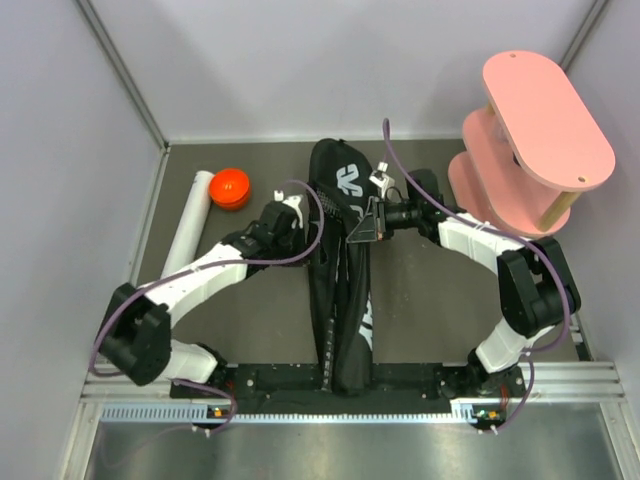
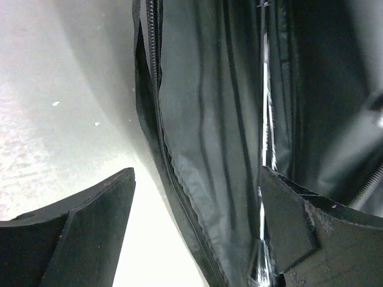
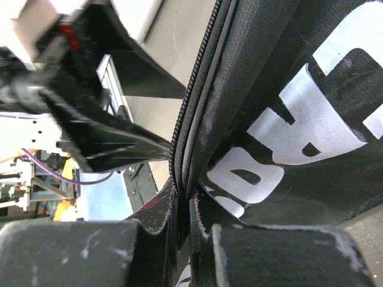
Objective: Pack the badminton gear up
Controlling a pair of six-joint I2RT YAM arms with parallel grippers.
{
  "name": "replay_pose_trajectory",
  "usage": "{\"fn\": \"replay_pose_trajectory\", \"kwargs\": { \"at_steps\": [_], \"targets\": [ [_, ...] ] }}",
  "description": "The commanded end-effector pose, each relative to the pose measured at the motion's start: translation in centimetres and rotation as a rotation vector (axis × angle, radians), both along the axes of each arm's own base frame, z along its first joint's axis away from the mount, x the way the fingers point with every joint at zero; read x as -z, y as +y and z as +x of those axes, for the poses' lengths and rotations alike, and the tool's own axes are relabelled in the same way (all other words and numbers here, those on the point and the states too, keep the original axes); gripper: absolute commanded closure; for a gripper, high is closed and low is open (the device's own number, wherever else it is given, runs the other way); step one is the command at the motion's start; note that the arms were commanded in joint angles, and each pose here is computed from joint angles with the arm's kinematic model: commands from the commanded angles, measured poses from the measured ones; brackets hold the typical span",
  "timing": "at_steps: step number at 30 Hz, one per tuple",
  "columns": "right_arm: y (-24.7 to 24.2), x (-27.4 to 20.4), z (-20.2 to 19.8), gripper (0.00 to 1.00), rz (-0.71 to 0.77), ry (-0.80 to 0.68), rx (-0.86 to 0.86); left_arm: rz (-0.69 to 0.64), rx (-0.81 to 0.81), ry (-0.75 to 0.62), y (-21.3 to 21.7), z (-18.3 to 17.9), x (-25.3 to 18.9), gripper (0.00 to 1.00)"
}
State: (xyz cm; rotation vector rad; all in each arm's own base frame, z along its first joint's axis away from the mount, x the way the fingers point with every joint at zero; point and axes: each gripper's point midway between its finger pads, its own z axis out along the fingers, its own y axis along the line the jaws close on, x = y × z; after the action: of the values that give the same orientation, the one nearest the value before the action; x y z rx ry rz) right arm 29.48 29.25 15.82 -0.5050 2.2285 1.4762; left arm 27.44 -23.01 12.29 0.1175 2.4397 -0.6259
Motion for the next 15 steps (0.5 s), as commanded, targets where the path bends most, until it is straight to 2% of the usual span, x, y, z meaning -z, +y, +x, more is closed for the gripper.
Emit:
{"fn": "replay_pose_trajectory", "kwargs": {
  "at_steps": [1,6,7,9,10,12,13,15],
  "targets": [
    [0.8,-4.2,-0.9,1.00,0.106,-0.132,-0.080,-0.044,0.018,0.054,-2.0,1.6,2.4,0.13],
    [0.7,-4.7,-1.4,1.00,0.115,-0.135,-0.090,-0.120,0.035,0.094,-4.1,2.7,4.3,0.23],
    [0.7,-4.7,-1.5,1.00,0.116,-0.137,-0.093,-0.114,0.030,0.115,-4.2,2.8,5.2,0.28],
    [0.6,-4.7,-1.6,1.00,0.115,-0.136,-0.092,-0.116,0.023,0.117,-4.4,3.3,5.4,0.42],
    [0.6,-4.7,-1.6,1.00,0.113,-0.136,-0.093,-0.112,0.029,0.123,-4.5,3.2,5.8,0.59],
    [0.6,-4.6,-1.7,1.00,0.112,-0.136,-0.095,-0.091,0.021,0.106,-4.2,3.5,5.7,0.72],
    [0.6,-4.6,-1.7,1.00,0.112,-0.136,-0.097,-0.084,0.019,0.094,-4.0,3.6,5.4,0.87],
    [0.6,-4.3,-1.6,1.00,0.106,-0.131,-0.094,-0.044,0.017,0.079,-3.3,3.6,5.0,0.99]
  ]
}}
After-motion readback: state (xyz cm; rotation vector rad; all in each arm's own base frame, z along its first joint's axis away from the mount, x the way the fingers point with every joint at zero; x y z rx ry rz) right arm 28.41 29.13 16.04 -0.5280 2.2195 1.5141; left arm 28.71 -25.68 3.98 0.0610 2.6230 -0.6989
